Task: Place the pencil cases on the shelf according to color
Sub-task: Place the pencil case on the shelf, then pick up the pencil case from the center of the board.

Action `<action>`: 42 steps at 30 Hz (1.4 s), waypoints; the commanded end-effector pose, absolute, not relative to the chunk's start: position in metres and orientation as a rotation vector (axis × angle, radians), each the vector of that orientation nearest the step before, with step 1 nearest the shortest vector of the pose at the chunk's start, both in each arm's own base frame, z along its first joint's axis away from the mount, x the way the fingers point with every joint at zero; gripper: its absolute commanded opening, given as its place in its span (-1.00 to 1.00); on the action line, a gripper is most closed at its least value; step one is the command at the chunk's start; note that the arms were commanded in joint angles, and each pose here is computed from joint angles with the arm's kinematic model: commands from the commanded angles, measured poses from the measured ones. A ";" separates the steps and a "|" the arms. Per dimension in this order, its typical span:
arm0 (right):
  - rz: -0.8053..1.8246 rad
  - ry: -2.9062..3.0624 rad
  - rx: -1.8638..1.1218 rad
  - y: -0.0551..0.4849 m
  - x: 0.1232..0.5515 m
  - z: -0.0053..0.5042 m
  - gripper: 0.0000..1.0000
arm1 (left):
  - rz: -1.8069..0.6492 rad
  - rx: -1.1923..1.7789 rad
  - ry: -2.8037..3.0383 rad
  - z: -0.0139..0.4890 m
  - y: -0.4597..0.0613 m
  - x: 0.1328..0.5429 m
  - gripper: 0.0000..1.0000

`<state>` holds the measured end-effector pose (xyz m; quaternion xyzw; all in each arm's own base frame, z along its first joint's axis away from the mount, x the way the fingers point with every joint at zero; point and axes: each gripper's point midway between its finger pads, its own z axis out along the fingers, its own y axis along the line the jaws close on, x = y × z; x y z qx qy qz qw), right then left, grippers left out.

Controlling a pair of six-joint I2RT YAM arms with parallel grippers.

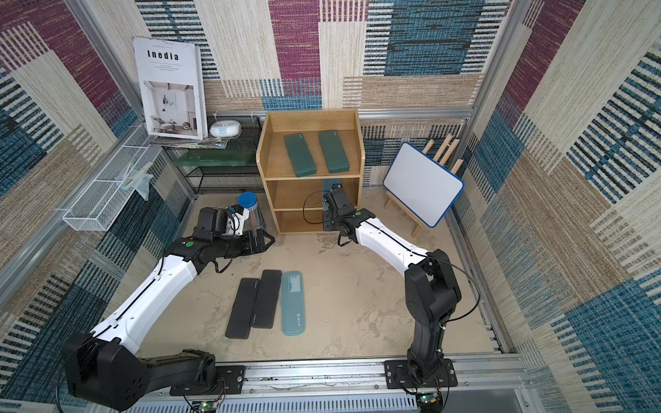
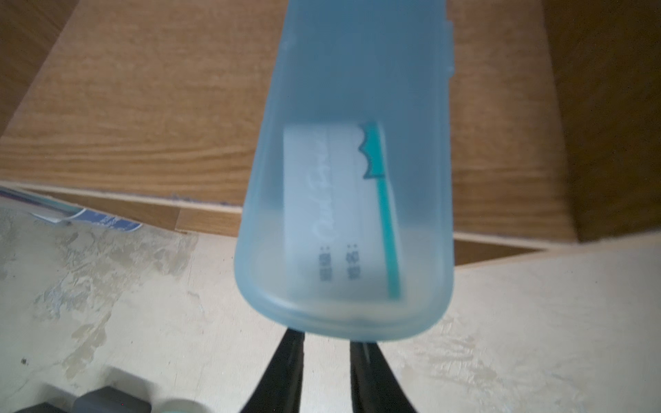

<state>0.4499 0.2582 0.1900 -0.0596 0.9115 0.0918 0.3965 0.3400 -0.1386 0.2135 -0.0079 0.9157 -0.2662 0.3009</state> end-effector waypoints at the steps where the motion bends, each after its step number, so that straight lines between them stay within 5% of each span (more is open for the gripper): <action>1: 0.207 2.266 -0.148 0.259 0.465 0.201 -0.41 | -0.695 -0.013 2.439 0.213 -0.138 0.341 0.99; 11: 0.275 2.267 -0.163 0.256 0.449 0.220 -0.23 | -0.620 0.003 2.495 0.200 -0.141 0.333 0.99; 24: 0.551 2.238 -0.267 0.229 0.313 0.221 0.71 | -0.575 -0.056 2.675 0.150 -0.182 0.253 0.99; 34: 0.563 2.349 -0.230 0.207 0.256 0.160 0.86 | -0.442 0.094 2.828 0.096 -0.236 0.205 0.99; 42: 0.521 2.375 -0.223 0.193 0.243 0.142 0.97 | -0.251 -0.001 2.889 0.059 -0.234 0.204 0.99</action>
